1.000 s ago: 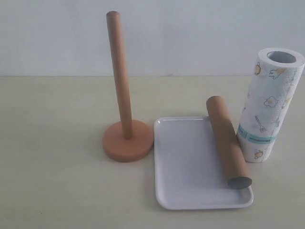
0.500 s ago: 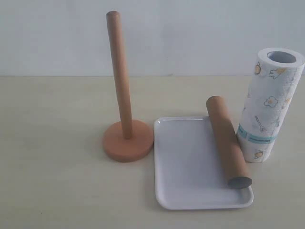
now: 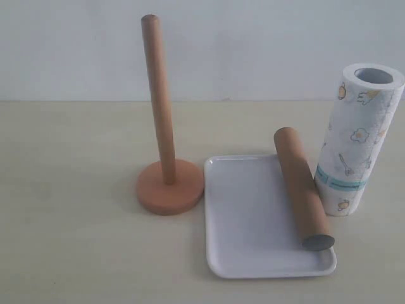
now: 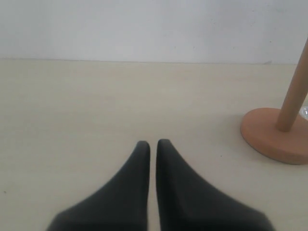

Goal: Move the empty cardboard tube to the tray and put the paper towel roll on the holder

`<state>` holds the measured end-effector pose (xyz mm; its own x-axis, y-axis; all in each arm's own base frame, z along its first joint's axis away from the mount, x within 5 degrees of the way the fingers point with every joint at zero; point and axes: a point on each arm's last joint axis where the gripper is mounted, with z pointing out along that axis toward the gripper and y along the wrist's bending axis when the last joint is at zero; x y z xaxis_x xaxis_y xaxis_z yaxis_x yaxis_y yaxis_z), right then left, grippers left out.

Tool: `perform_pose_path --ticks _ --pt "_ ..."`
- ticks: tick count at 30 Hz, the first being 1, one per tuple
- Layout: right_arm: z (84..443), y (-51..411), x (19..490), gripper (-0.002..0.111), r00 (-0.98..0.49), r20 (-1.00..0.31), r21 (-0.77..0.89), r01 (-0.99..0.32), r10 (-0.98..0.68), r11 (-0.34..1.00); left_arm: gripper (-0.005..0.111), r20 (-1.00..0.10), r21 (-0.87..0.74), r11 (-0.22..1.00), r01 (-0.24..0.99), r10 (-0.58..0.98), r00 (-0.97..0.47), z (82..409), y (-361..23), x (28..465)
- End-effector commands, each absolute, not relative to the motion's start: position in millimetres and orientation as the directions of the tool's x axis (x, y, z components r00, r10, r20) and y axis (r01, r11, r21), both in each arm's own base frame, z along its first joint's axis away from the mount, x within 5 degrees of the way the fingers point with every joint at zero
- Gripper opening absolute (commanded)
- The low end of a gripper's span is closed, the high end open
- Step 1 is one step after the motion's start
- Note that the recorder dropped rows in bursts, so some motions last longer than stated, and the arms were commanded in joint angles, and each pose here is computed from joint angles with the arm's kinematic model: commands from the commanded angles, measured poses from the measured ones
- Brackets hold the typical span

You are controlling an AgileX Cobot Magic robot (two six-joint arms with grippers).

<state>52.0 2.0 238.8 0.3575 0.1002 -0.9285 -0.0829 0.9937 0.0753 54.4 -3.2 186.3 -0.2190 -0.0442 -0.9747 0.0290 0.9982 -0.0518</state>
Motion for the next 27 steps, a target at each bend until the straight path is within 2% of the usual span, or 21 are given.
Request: perform_pose_path --ticks 1,5,10,15,18,21,27 --pt "235 2 70 0.001 0.249 -0.963 0.091 -0.067 0.105 0.994 0.004 -0.974 -0.067 0.997 0.027 -0.059 -0.218 186 -3 54" --pt "242 6 109 0.001 0.070 -0.995 0.066 -0.050 0.070 0.997 0.004 -0.974 -0.067 0.997 0.027 -0.059 -0.218 186 -3 54" --pt "252 6 136 0.001 0.181 -0.980 0.074 -0.036 0.079 0.997 0.004 -0.974 -0.067 0.997 0.027 -0.059 -0.218 186 -3 54" --pt "252 6 138 0.001 0.185 -0.980 0.075 -0.033 0.079 0.997 0.004 -0.974 -0.067 0.997 0.027 -0.059 -0.218 186 -3 54" --pt "249 6 139 0.001 0.152 -0.985 0.075 -0.033 0.079 0.997 0.004 -0.974 -0.067 0.997 0.027 -0.059 -0.218 186 -3 54" --pt "237 8 140 0.001 0.030 -0.999 0.012 -0.047 0.013 0.999 0.004 -0.974 -0.067 0.997 0.027 -0.059 -0.218 186 -3 54" --pt "235 19 139 0.001 0.026 -0.993 -0.120 -0.169 -0.117 0.978 0.004 -0.974 -0.067 0.997 0.027 -0.059 -0.218 186 -3 54"
